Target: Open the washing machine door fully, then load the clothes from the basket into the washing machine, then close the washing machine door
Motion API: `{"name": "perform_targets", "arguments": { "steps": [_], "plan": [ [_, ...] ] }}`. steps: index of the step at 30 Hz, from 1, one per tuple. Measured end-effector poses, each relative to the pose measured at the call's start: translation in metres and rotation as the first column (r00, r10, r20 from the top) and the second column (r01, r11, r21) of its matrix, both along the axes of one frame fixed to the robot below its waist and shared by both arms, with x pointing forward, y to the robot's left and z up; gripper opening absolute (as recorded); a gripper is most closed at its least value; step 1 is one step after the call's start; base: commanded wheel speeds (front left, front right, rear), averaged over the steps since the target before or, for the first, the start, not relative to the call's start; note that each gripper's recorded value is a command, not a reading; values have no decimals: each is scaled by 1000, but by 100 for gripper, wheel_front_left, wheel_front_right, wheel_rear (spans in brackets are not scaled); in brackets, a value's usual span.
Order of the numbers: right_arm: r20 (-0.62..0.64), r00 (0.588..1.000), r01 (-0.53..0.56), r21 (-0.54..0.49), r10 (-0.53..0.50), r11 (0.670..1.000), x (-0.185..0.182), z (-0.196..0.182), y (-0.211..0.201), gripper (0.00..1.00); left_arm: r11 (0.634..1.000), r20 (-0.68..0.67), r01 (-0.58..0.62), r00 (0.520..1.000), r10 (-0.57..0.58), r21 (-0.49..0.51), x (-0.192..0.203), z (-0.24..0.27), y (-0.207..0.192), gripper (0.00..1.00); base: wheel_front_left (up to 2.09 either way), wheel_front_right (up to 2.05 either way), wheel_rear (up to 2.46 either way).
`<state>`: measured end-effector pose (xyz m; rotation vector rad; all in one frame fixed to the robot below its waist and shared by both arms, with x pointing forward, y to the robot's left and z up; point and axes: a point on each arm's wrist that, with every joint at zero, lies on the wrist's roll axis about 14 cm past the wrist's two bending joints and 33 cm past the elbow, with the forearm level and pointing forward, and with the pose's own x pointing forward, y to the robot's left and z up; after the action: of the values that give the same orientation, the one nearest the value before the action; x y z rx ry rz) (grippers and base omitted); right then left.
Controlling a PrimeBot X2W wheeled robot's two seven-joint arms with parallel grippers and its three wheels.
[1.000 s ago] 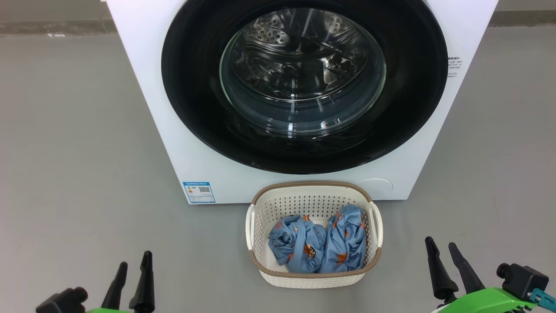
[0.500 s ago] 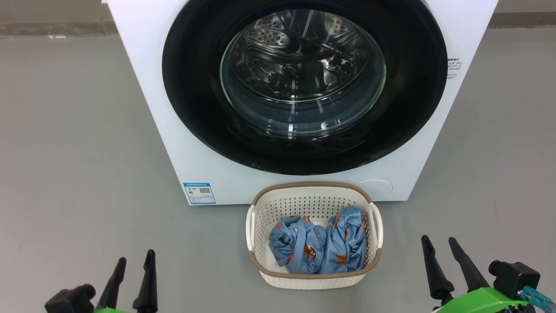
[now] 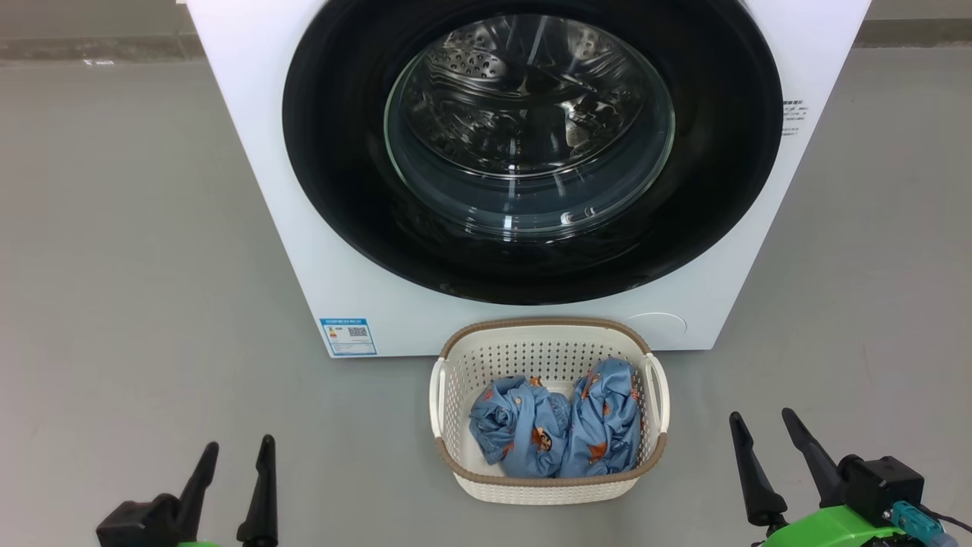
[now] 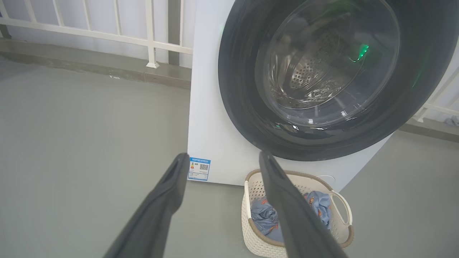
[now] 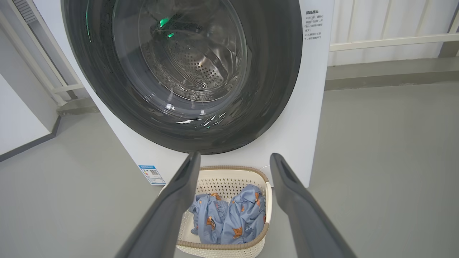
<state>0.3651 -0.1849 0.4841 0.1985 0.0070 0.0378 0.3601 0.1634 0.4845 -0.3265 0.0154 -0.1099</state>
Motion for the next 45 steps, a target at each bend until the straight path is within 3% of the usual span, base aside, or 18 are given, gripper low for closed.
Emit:
{"name": "perform_targets", "arguments": {
  "steps": [13,31,45],
  "plan": [
    [35,999,24,-139,-19,990,-1,7,-11,100,994,30,21,999,-24,110,0,2,-3,100,0,0,0],
    [21,997,72,-129,-69,989,-8,1,-24,100,991,8,17,1000,-18,136,1,-5,1,100,7,7,-14],
    [23,997,74,-125,-72,989,-8,2,-24,100,988,8,29,1000,-30,149,2,-6,-2,100,95,95,-191]
  ]
}}
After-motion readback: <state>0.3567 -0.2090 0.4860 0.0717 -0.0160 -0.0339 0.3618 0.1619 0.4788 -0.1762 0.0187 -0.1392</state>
